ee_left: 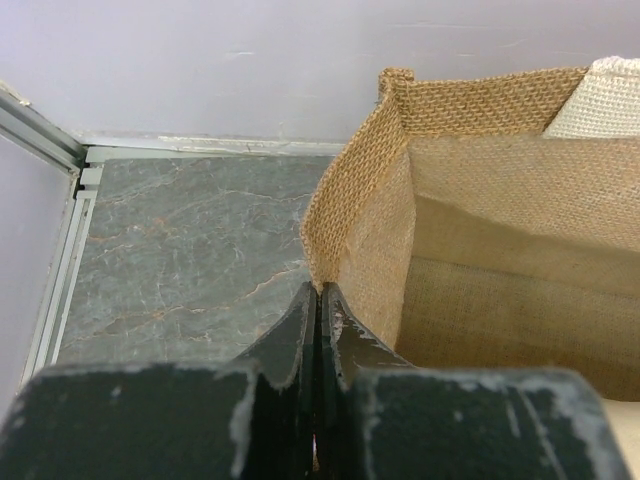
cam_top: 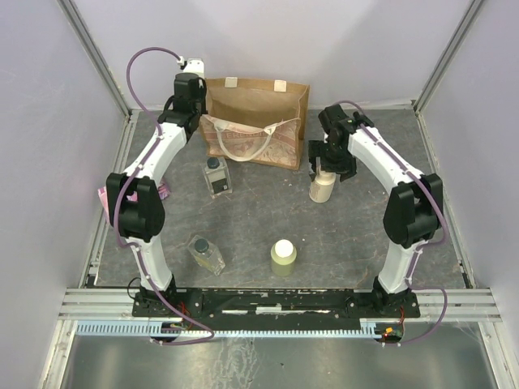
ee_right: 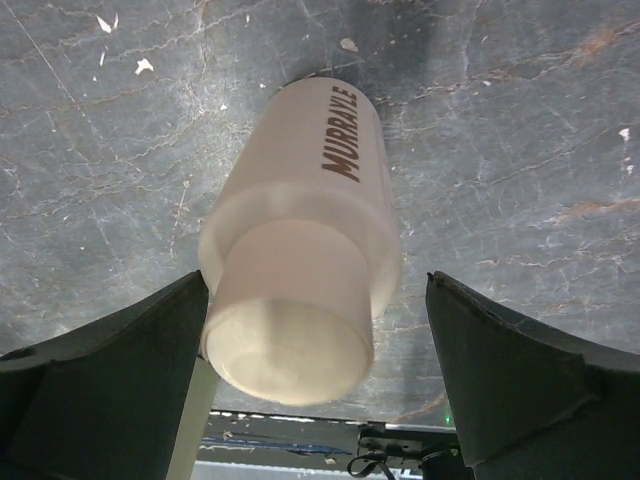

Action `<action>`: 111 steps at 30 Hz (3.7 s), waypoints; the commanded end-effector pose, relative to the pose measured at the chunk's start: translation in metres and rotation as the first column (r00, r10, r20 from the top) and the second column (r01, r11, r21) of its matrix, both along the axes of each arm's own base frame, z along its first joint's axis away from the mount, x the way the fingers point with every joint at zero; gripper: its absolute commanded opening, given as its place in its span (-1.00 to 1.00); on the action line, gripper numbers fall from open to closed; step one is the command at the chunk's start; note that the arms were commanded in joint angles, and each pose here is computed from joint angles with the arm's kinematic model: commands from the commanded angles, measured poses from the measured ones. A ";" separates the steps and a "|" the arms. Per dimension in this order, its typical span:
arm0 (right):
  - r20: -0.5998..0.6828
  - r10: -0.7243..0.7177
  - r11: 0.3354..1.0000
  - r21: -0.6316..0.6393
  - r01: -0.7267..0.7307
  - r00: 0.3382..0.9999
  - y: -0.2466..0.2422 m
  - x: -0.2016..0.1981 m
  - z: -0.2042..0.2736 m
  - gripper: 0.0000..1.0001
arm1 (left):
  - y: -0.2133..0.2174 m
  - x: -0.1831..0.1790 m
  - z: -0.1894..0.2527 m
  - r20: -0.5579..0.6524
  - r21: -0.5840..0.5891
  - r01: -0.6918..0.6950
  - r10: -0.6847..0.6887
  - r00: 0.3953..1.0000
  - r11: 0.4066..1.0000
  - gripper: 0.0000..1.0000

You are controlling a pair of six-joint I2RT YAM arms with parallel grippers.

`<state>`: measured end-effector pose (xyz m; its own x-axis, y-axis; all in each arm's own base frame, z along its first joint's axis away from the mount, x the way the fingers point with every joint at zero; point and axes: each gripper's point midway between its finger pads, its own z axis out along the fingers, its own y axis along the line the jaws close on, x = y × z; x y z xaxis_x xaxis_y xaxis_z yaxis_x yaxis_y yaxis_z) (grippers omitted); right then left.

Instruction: Place the personal care products into the canvas bag

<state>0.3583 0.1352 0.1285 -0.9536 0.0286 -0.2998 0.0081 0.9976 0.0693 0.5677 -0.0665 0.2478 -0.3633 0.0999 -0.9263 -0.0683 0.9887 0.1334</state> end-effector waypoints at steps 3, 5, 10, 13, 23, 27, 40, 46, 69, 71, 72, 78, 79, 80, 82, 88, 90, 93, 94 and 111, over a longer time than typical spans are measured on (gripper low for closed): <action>-0.012 -0.012 1.000 -0.007 0.012 1.000 0.011 0.006 0.001 0.92 | 0.005 -0.010 0.017 0.022 0.015 0.000 -0.001 1.000 1.000 -0.95; -0.020 -0.014 1.000 -0.015 0.014 1.000 0.012 0.006 -0.003 0.90 | 0.005 -0.010 0.017 0.022 0.015 0.002 -0.003 1.000 1.000 -0.95; -0.055 -0.006 0.999 -0.043 0.004 0.998 0.011 0.003 -0.016 0.80 | 0.007 -0.012 0.016 0.020 0.013 0.004 -0.005 1.000 1.000 -0.95; -0.062 0.002 0.998 -0.058 -0.006 0.998 0.011 0.003 -0.021 0.71 | 0.006 -0.013 0.016 0.021 0.009 0.009 -0.009 1.000 1.000 -0.95; -0.070 0.037 0.994 -0.102 -0.044 0.997 0.005 0.003 -0.027 -0.24 | -0.010 -0.015 0.014 0.021 -0.036 0.089 -0.088 0.996 0.995 -0.95; -0.050 0.042 0.991 -0.122 -0.048 0.998 -0.001 0.002 -0.019 -0.59 | -0.022 -0.014 0.015 0.022 -0.059 0.140 -0.139 0.990 0.988 -0.95; 0.127 -0.006 0.988 -0.152 0.026 0.992 -0.052 0.007 0.088 -1.00 | -0.081 -0.026 0.009 -0.013 -0.025 0.298 -0.299 0.954 0.954 -0.95; 0.239 -0.050 0.978 -0.186 0.096 0.970 -0.100 0.003 0.163 -1.00 | -0.107 -0.042 0.004 -0.058 -0.017 0.368 -0.369 0.928 0.930 -0.95; 0.837 0.038 0.934 0.165 -0.318 0.545 0.000 0.074 0.344 -1.00 | -0.180 -0.149 0.001 -0.140 -0.051 0.604 -0.605 0.784 0.795 -0.95; 0.831 0.059 0.927 0.161 -0.340 0.554 0.010 0.076 0.338 -1.00 | -0.181 -0.154 -0.003 -0.146 -0.052 0.603 -0.603 0.784 0.796 -0.95; 0.824 0.069 0.924 0.159 -0.347 0.563 0.014 0.077 0.334 -1.00 | -0.181 -0.156 -0.004 -0.146 -0.055 0.600 -0.601 0.786 0.798 -0.95; 0.730 0.149 0.911 0.161 -0.379 0.667 0.038 0.075 0.288 -1.00 | -0.183 -0.160 -0.003 -0.134 -0.052 0.582 -0.583 0.801 0.811 -0.95; 0.709 0.163 0.911 0.158 -0.380 0.686 0.041 0.074 0.278 -1.00 | -0.182 -0.159 -0.003 -0.132 -0.050 0.578 -0.579 0.805 0.815 -0.95; 0.688 0.179 0.911 0.154 -0.383 0.703 0.044 0.071 0.269 -1.00 | -0.182 -0.158 -0.002 -0.129 -0.048 0.576 -0.576 0.807 0.816 -0.95; 0.645 0.202 0.913 0.148 -0.380 0.737 0.047 0.067 0.251 -1.00 | -0.184 -0.157 -0.001 -0.125 -0.048 0.574 -0.575 0.808 0.817 -0.95; 0.527 0.245 0.932 0.103 -0.347 0.814 0.043 0.068 0.192 -1.00 | -0.190 -0.157 0.005 -0.114 -0.049 0.583 -0.585 0.803 0.811 -0.95; 0.498 0.249 0.935 0.100 -0.340 0.831 0.043 0.070 0.178 -1.00 | -0.190 -0.156 0.007 -0.110 -0.047 0.584 -0.585 0.804 0.811 -0.95; 0.458 0.247 0.939 0.105 -0.328 0.854 0.045 0.074 0.157 -1.00 | -0.191 -0.156 0.009 -0.105 -0.044 0.583 -0.584 0.805 0.812 -0.95; 0.443 0.244 0.942 0.104 -0.319 0.863 0.044 0.076 0.149 -1.00 | -0.191 -0.156 0.010 -0.103 -0.044 0.583 -0.584 0.805 0.811 -0.95; 0.188 0.252 0.967 -0.076 -0.242 0.949 0.014 0.085 0.054 -1.00 | -0.187 -0.153 0.009 -0.108 -0.020 0.569 -0.568 0.816 0.822 -0.95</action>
<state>0.4386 0.1576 0.1486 -0.8948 -0.2050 -0.3966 -0.2436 0.9686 0.0490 0.4133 -0.2501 0.2340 -0.3841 0.3369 -0.8596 0.5181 0.8493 0.1013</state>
